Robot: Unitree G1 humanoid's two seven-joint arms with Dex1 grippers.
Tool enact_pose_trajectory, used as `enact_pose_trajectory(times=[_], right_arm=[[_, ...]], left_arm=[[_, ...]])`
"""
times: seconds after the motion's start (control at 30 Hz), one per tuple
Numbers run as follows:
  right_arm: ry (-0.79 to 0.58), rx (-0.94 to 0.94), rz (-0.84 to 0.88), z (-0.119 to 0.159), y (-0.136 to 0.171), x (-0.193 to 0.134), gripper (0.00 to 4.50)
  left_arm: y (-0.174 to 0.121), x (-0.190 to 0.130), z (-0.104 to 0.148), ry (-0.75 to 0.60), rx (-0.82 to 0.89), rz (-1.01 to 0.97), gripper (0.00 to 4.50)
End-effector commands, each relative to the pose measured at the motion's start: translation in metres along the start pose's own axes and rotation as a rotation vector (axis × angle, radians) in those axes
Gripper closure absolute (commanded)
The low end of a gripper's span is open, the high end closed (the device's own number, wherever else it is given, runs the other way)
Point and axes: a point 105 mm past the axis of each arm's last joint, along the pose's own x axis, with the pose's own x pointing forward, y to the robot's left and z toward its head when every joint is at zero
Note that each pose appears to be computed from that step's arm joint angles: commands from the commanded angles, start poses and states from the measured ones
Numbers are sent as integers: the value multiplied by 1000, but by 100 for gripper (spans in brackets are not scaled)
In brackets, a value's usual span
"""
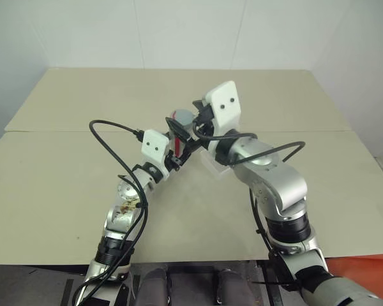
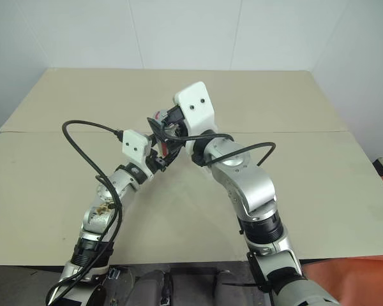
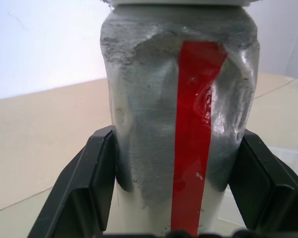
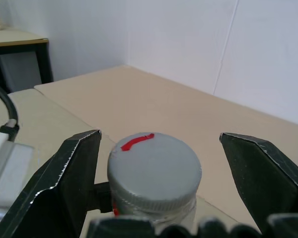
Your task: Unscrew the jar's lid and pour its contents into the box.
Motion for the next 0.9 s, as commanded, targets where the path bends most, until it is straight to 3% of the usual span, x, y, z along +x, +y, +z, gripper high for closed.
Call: enact_pose_trajectory(times=[0.03, 0.9], right_arm=[[-45, -26, -18, 14, -2, 3, 7], [-14, -49, -24, 7, -10, -14, 7]], left_arm=[[-3, 0, 17, -50, 25, -9, 164], [9, -7, 16, -38, 7, 27, 164]])
